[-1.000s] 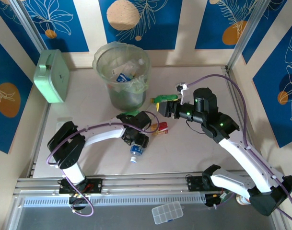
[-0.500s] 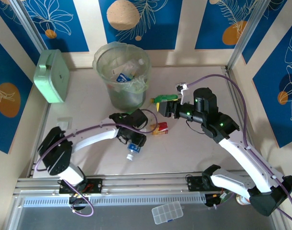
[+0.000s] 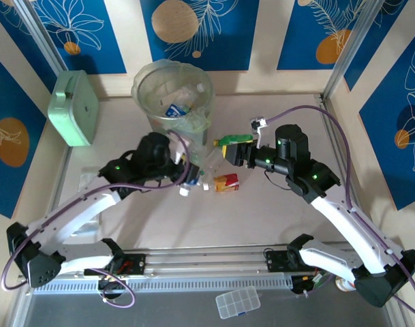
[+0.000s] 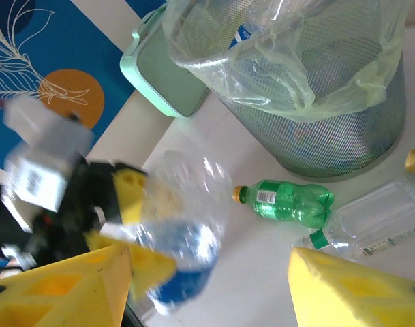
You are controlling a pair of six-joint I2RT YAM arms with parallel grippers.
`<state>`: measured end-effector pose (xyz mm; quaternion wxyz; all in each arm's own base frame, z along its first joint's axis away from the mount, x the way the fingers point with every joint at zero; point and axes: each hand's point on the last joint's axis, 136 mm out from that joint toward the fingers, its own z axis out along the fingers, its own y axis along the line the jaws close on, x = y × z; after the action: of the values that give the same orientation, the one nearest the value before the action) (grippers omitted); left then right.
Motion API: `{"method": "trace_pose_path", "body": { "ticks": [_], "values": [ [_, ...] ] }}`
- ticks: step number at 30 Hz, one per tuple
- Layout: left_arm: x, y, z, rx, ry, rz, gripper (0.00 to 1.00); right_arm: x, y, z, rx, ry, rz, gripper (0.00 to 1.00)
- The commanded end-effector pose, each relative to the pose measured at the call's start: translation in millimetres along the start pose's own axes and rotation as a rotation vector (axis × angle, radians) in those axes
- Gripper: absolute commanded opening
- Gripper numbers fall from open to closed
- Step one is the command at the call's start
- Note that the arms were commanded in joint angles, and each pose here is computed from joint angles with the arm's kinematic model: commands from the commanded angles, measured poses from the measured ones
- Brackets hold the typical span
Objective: Put the plastic bottles in the bin
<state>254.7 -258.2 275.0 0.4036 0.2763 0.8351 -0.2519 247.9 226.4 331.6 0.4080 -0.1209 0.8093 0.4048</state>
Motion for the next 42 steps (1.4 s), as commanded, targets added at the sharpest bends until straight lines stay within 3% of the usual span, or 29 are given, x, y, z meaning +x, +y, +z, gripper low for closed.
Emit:
{"method": "trace_pose_path", "body": {
  "ticks": [1,6,10,18,25,32,42],
  "values": [
    [-71,15,-33,0.005,-0.292,-0.088,0.53,-1,1,2,-0.013,-0.001,0.009,0.63],
    [-110,81,-53,-0.117,-0.474,-0.392,0.50,-2,1,3,-0.011,0.003,0.007,0.63],
    [-133,114,-58,-0.206,-0.520,-0.553,0.51,-3,-2,3,0.001,0.005,0.003,0.63],
    [-178,159,-66,-0.367,-0.613,-0.675,0.53,-5,-6,2,0.009,0.006,0.006,0.63],
    [-190,193,-58,-0.512,-0.642,-0.699,0.53,-11,-14,-3,0.021,-0.007,0.013,0.63],
    [-184,219,-45,-0.706,-0.476,-0.610,0.53,-11,-22,-3,0.028,-0.008,0.026,0.63],
    [-150,239,5,-0.791,-0.190,-0.573,0.65,-14,-26,1,0.031,-0.004,0.040,0.63]
  ]
}}
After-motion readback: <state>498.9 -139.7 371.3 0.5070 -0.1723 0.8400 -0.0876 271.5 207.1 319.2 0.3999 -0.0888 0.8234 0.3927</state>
